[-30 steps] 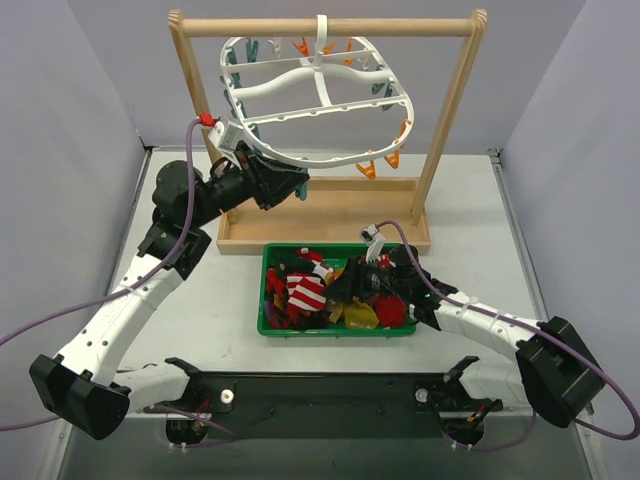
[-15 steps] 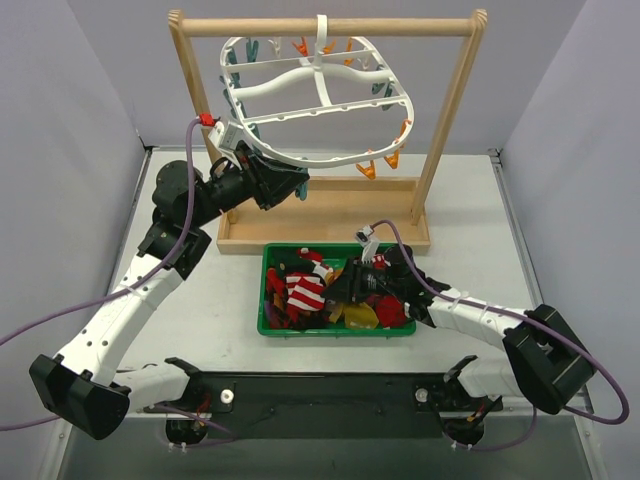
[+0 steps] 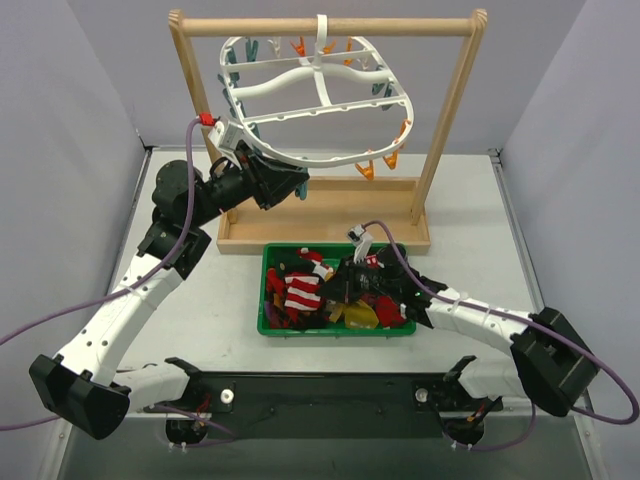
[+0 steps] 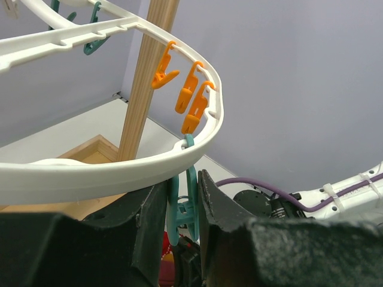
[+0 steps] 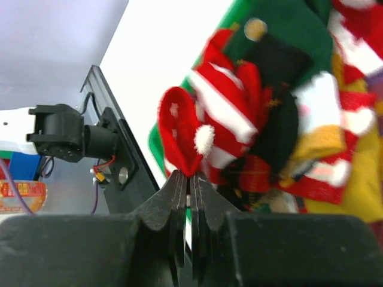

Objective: Clip the socks to the hanger
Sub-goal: Pick up the sock from the bin.

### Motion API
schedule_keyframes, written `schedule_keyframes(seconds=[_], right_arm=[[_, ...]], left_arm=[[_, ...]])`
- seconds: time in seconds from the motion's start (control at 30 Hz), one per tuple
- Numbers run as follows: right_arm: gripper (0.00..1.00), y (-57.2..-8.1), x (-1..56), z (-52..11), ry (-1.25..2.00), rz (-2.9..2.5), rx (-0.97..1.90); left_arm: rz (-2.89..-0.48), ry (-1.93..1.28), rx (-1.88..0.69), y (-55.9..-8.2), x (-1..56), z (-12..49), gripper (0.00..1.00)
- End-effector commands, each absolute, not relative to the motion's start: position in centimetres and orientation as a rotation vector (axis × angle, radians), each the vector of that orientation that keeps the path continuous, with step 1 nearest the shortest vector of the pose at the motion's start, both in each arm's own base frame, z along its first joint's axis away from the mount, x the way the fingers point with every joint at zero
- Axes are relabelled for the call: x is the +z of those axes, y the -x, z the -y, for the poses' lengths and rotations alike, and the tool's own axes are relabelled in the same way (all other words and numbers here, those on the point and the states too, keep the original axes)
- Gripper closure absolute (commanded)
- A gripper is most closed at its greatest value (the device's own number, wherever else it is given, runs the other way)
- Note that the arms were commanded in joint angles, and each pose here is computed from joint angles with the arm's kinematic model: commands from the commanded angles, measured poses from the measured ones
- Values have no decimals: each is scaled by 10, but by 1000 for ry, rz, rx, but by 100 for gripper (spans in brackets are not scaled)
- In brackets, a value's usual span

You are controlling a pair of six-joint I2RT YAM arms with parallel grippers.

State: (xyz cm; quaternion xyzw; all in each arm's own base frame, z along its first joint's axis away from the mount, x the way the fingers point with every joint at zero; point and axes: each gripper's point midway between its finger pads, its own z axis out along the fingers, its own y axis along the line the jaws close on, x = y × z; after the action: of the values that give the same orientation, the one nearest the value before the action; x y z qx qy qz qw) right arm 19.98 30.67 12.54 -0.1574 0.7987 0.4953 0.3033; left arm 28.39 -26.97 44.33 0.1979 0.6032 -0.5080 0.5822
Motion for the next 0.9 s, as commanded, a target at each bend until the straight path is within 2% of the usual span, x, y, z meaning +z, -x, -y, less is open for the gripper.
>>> schedule_keyframes(seconds=[0.0, 0.13, 0.3, 0.5, 0.7, 0.87], right_arm=[[100, -208, 205, -314, 561, -1856, 1159], [100, -194, 247, -316, 741, -1730, 934], [100, -206, 265, -298, 793, -1666, 618], [100, -218, 281, -302, 975, -1475, 377], [100, -230, 322, -317, 1100, -1271, 484], [100, -242, 361, -311, 1055, -1107, 547]], left_arm=[[-1355, -538, -1214, -265, 462, 273, 100], [-1351, -537, -1213, -267, 463, 273, 100], [-1349, -540, -1215, -267, 463, 274, 100], [-1348, -545, -1222, -265, 464, 274, 100], [-1340, -567, -1245, -261, 464, 276, 100], [-1330, -580, -1261, -257, 465, 277, 100]])
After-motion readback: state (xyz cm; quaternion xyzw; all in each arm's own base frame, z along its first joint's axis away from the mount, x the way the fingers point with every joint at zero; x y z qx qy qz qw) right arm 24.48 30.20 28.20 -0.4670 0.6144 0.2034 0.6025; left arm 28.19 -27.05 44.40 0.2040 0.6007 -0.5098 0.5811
